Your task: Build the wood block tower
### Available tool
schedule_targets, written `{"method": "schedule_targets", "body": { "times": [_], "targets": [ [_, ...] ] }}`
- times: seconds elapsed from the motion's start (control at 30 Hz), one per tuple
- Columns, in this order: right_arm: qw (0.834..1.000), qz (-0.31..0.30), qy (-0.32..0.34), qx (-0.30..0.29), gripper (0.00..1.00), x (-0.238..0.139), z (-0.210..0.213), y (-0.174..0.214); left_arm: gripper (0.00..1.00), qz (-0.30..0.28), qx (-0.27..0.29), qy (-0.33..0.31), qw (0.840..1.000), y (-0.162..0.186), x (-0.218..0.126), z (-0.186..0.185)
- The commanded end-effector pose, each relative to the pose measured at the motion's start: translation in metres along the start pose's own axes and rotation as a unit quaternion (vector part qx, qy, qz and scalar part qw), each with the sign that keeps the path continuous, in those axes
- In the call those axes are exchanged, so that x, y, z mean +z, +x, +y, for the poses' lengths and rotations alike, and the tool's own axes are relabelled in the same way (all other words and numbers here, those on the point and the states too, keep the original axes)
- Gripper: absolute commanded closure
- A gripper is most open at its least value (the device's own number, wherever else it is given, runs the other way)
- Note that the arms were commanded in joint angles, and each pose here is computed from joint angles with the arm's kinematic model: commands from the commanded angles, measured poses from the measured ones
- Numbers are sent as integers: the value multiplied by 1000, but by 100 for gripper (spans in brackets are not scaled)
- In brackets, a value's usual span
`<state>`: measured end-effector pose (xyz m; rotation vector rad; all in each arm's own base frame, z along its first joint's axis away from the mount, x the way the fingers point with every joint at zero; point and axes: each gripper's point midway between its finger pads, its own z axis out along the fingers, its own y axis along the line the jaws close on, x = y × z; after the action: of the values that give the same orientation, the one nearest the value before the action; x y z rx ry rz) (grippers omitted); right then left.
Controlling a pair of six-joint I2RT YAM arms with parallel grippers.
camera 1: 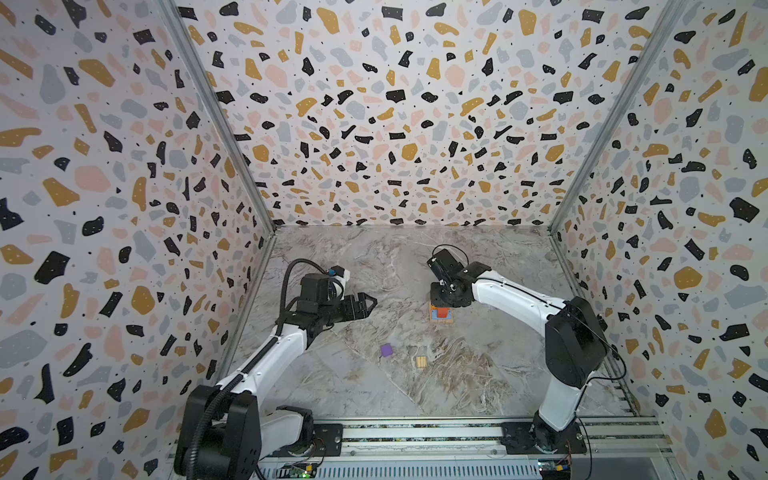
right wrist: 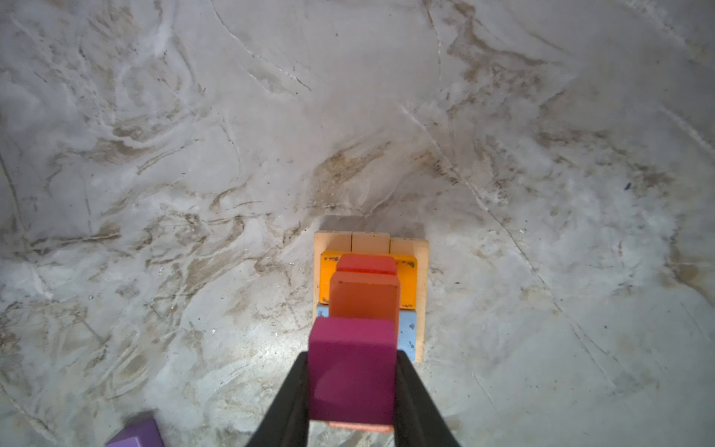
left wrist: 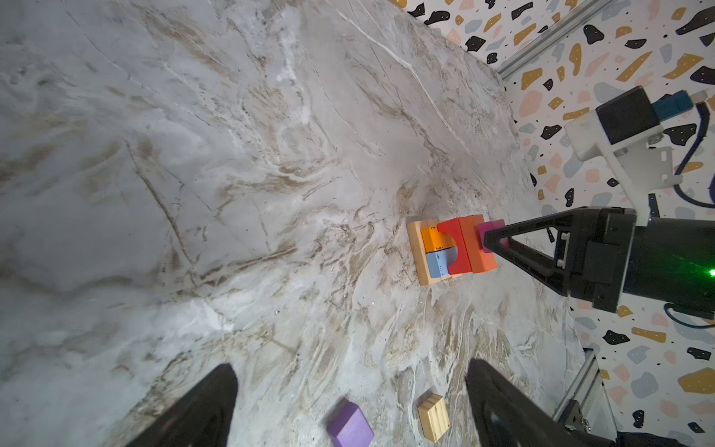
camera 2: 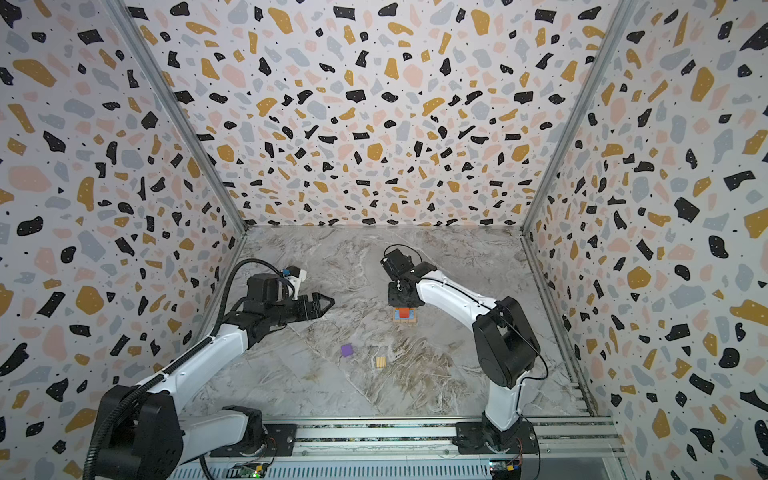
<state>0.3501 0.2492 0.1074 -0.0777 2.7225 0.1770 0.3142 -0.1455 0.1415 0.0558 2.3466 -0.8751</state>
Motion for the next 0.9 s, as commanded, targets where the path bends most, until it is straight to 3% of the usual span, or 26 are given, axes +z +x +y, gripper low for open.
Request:
{"method": "schedule_targets", "body": {
  "times": [0.0,0.87],
  "targets": [
    [1000,-8,-1,1,75,-8,0,-8,6,-18,22,13,1000,-10,-3,-10],
    [1000,1,2,0,74,1,-2,-3,6,-16,20,11,1000,-9,-2,-9]
  ]
}}
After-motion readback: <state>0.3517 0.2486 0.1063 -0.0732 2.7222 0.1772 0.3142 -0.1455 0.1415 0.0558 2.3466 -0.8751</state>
